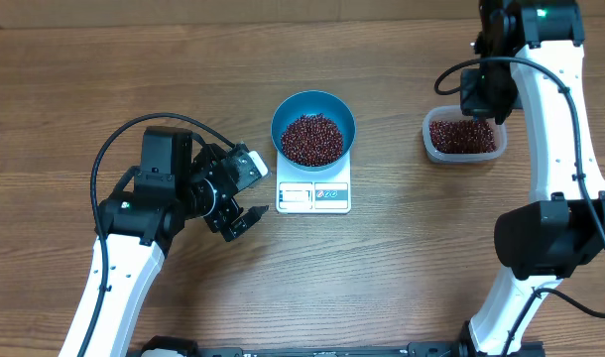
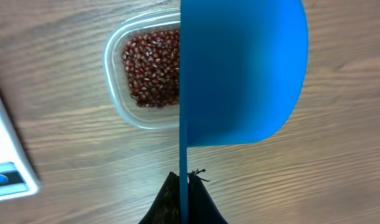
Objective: Scoop item into bowl and weigh 150g on scale
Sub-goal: 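Lower the blue scoop into the clear bean tub with the right gripper, then lay the scoop down on the beans in the tub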
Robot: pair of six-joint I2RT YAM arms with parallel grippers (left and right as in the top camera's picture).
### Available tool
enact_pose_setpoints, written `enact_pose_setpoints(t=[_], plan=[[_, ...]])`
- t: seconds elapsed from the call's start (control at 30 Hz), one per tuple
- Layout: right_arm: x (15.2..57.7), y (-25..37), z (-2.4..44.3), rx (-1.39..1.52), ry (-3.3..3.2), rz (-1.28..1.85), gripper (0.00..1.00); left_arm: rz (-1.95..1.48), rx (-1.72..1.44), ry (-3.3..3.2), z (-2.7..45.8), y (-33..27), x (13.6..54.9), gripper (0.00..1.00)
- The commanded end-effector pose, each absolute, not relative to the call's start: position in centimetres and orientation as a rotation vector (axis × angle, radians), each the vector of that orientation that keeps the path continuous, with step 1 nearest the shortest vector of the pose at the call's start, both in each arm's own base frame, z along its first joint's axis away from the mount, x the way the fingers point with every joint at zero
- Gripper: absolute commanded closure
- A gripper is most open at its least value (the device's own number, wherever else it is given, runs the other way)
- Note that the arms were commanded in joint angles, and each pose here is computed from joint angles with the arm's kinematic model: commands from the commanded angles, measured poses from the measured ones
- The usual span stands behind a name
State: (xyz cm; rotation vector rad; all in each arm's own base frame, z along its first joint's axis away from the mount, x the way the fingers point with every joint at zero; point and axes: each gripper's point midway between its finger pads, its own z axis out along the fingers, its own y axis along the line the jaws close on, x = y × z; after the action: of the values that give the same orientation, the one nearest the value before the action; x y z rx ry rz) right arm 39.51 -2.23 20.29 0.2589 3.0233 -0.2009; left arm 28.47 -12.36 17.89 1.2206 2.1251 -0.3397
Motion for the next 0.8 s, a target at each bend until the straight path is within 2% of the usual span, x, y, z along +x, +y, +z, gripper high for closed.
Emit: enact_pose_setpoints(t=[0.0,0.23,0.77], plan=[[39.6,-1.5,22.2,0.536,2.934,-0.04,0.96,-0.337,1.238,2.124,17.5,-12.2,28.4,0.0],[39.6,0.5,22.2,0.738,2.915,0.185,0.96,-0.338,1.238,2.125,17.5,-12.2,28.4,0.01],[39.9,0.5,18.3,0.889,2.931,0.18,0.96,-0.337,1.238,2.124,17.5,-12.2,28.4,0.01]])
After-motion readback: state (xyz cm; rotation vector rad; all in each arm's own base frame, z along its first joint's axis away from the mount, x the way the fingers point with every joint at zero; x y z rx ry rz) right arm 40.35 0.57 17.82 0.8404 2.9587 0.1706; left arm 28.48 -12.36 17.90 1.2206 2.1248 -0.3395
